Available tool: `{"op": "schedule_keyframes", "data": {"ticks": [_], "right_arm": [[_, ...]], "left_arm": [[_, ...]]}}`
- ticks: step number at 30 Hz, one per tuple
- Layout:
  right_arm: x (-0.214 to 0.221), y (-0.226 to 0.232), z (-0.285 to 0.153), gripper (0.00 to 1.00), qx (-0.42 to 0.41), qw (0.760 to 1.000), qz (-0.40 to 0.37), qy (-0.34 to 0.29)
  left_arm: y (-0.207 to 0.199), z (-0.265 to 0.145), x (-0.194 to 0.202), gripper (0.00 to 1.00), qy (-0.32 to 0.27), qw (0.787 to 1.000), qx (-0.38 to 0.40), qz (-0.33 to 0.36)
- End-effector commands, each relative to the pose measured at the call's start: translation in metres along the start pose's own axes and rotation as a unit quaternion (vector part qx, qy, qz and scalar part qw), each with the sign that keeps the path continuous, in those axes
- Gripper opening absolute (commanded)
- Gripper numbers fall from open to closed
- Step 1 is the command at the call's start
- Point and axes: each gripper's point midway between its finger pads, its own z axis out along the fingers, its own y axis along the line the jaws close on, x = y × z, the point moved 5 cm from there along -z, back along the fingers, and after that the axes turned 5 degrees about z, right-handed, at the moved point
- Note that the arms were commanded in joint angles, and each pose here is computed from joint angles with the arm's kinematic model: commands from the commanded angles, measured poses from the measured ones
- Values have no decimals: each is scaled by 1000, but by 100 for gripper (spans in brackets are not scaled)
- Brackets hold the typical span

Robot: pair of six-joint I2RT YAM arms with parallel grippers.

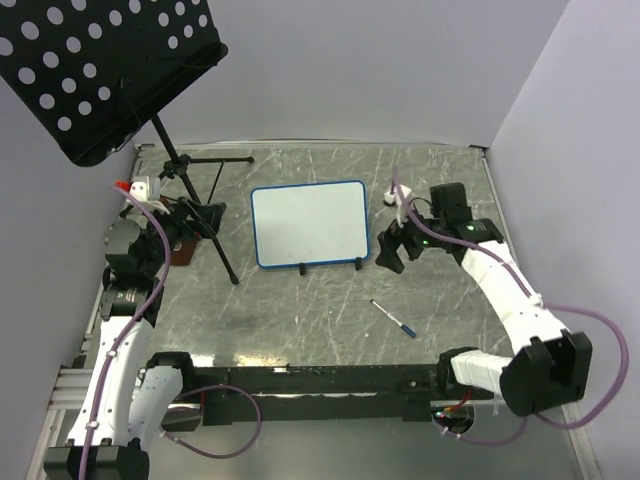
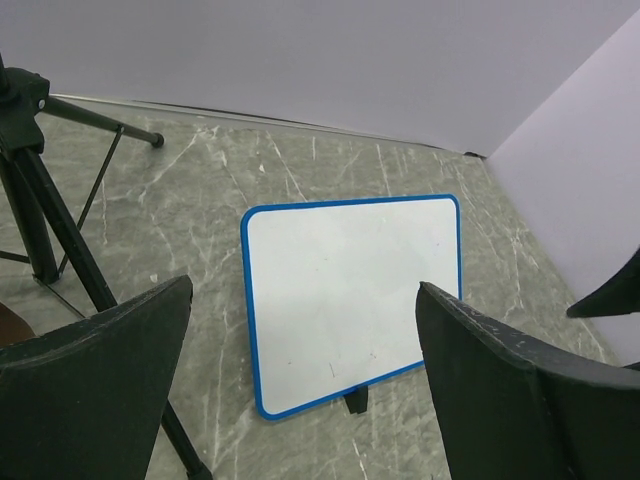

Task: Write a sentence on the whiteboard
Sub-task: Pick up the whiteboard marker from the center of the board.

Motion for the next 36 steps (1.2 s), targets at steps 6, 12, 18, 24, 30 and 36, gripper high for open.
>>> {"op": "schedule_keyframes", "data": {"ticks": [6,12,18,24,30,36], "right_arm": [[43,0,16,100,31,992,-67,101],[58,-1,31,100,46,984,-77,154],[68,-2,51,93,66,975,-85,194],[76,3,68,79,39,968,-78,234],[94,27,67,74,-23,964,-71,254],[119,29,76,70,-5,950,-78,302]], "left_arm": [[3,0,1,97,-13,1000,-11,-6],[9,-6,12,97,15,999,-33,-6],[8,-6,11,97,14,999,-31,-2],[8,-5,12,97,21,999,-28,2],[7,-7,10,97,17,1000,-26,3],[5,-8,10,97,17,1000,-19,4]]}}
